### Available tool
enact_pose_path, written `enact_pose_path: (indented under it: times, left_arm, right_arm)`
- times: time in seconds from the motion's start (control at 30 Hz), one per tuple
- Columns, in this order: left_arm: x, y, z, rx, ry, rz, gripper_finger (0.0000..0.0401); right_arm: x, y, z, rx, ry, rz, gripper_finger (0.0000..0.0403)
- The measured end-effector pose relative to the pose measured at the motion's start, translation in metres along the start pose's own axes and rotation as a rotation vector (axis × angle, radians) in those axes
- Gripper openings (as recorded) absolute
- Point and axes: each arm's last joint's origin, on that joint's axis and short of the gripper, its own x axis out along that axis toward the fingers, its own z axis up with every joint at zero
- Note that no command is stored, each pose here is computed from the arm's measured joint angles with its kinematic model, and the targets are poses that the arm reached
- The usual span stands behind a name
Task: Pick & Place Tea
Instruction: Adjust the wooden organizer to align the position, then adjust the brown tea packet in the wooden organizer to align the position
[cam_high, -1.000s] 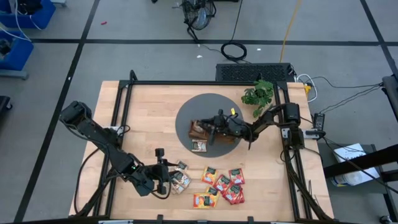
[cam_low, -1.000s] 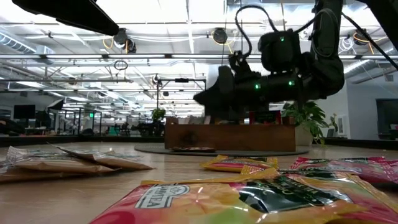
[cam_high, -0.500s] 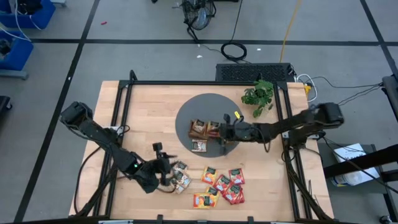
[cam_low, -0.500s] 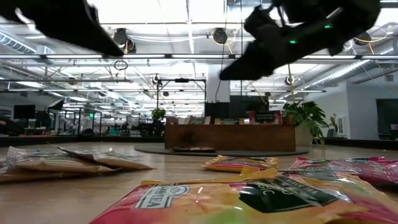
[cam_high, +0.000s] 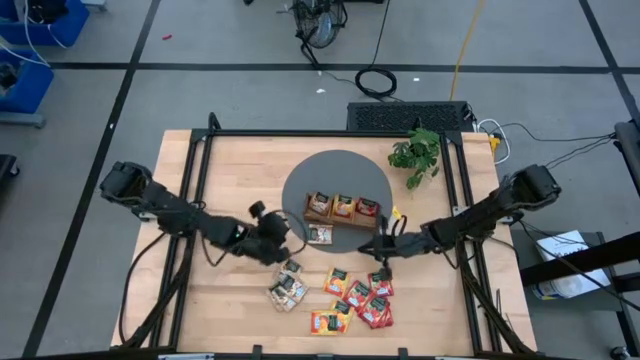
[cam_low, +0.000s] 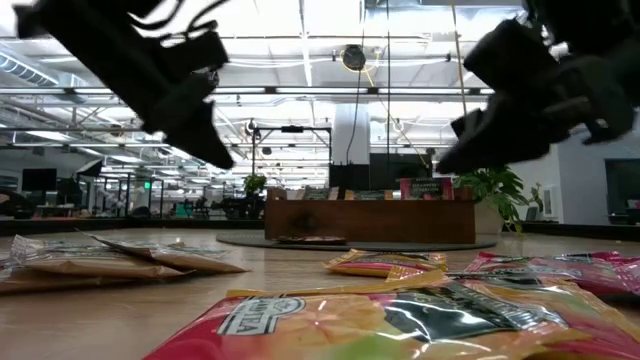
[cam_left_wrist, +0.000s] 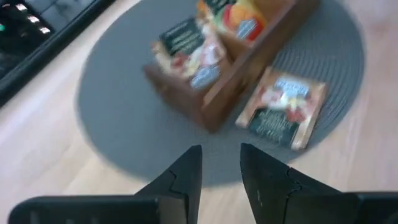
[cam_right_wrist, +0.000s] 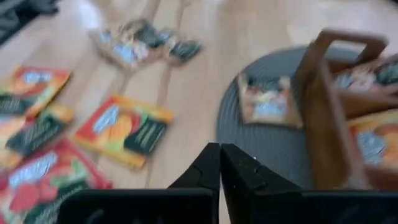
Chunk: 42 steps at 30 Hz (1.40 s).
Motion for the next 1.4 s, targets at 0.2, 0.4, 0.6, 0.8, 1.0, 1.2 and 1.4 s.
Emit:
enact_pose_path:
  times: [0.2, 0.4, 0.6, 0.8, 1.0, 1.2, 1.4]
  left_arm:
    - [0.025, 0.019, 0.004, -0.053, 0.03, 0.036, 0.0115]
    - [0.046, 0.03, 0.0, -0.104, 0.094, 0.063, 0.0115]
    - [0.066, 0.031, -0.007, -0.107, 0.148, 0.015, 0.0115]
    - [0.075, 0.023, -0.01, -0.066, 0.159, -0.106, 0.0115]
    - [0.075, 0.022, -0.009, -0.058, 0.156, -0.114, 0.0115]
    - [0.07, 0.015, -0.01, -0.024, 0.164, -0.177, 0.0115]
    - [0.044, -0.005, 0.023, 0.043, 0.087, -0.366, 0.0115]
  right_arm:
    - [-0.005, -0.003, -0.019, 0.027, 0.061, -0.088, 0.0001]
    - [-0.007, -0.015, -0.032, 0.056, 0.094, -0.157, 0.0001]
    - [-0.01, -0.026, -0.041, 0.1, 0.095, -0.293, 0.0001]
    - [-0.01, -0.03, -0.041, 0.103, 0.084, -0.364, 0.0001]
    - [-0.011, -0.033, -0.041, 0.112, 0.072, -0.448, 0.0001]
    - [-0.01, -0.033, -0.041, 0.121, 0.068, -0.433, 0.0001]
    - [-0.009, -0.022, -0.029, 0.074, -0.019, -0.294, 0.0002]
